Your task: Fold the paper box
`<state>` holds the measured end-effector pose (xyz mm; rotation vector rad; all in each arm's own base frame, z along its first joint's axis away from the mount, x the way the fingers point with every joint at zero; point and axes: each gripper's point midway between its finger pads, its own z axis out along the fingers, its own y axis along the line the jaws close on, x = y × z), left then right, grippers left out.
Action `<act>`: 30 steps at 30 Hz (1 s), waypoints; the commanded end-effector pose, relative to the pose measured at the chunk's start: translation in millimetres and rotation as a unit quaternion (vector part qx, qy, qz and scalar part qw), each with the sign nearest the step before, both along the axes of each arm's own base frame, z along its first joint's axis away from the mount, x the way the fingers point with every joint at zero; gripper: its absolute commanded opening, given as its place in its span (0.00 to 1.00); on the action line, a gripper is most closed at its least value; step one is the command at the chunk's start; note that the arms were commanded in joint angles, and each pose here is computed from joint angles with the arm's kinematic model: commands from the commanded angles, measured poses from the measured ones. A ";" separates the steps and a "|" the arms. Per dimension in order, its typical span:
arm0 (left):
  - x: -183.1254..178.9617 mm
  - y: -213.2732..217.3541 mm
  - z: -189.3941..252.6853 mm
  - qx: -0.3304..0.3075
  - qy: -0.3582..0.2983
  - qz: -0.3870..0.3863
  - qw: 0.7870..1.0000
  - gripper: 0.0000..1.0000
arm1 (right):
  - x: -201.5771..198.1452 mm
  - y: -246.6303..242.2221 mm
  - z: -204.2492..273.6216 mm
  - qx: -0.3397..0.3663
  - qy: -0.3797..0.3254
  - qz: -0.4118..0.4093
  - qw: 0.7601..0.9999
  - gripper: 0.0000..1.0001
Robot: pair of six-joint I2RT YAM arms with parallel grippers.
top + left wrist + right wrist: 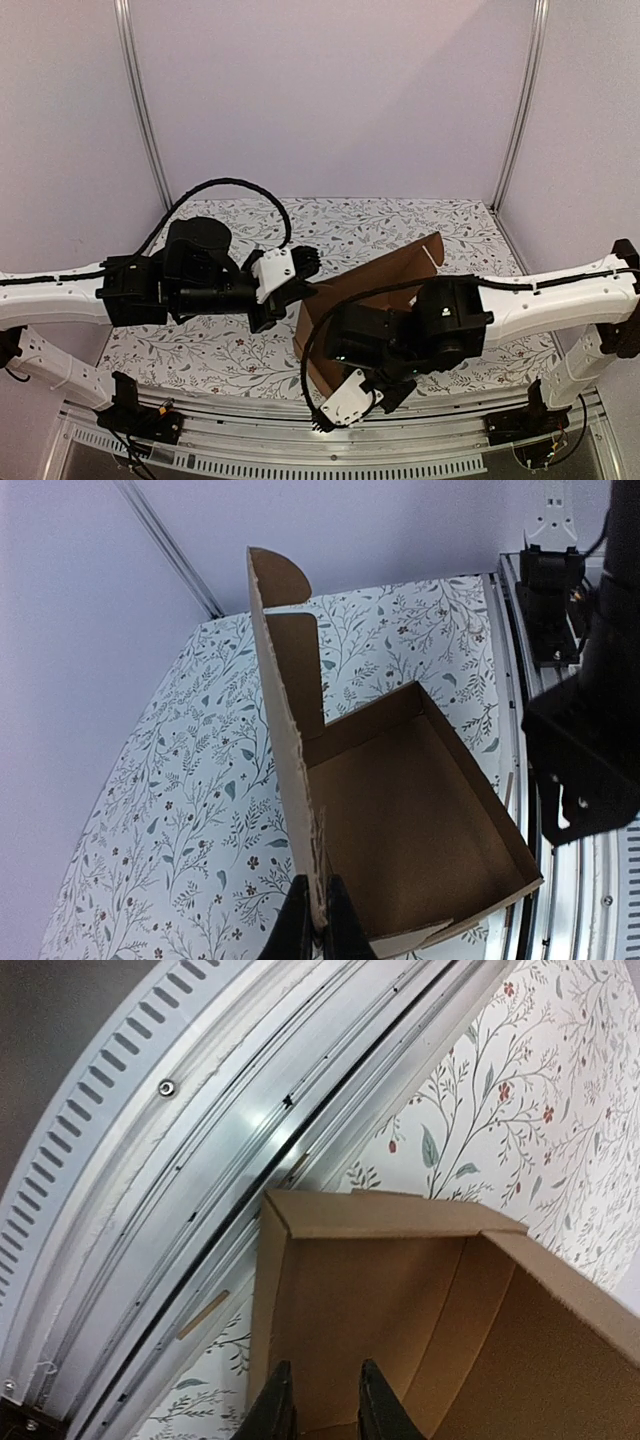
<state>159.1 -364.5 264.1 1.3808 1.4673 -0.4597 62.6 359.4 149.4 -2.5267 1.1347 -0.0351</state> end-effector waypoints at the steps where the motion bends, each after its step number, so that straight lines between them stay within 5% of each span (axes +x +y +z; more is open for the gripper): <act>1: -4.7 19.2 -56.2 0.087 0.049 0.006 0.995 0.00 | 33.9 74.6 14.7 0.059 -0.155 -0.025 0.986 0.16; 9: -5.7 28.6 -57.0 0.091 0.041 0.009 0.995 0.00 | 46.4 117.3 -11.0 0.044 -0.284 -0.006 0.958 0.02; 18: -6.9 38.3 -57.6 0.095 0.036 0.013 0.995 0.00 | 124.7 60.7 -47.6 -0.043 -0.347 -0.079 0.934 0.01; 25: -4.8 37.6 -58.5 0.095 0.034 0.013 0.995 0.00 | 112.1 42.6 -27.0 -0.017 -0.298 -0.088 0.950 0.03; 30: -1.6 33.0 -58.1 0.096 0.035 0.015 0.995 0.00 | 50.5 43.9 -37.4 -0.029 -0.206 -0.009 0.978 0.06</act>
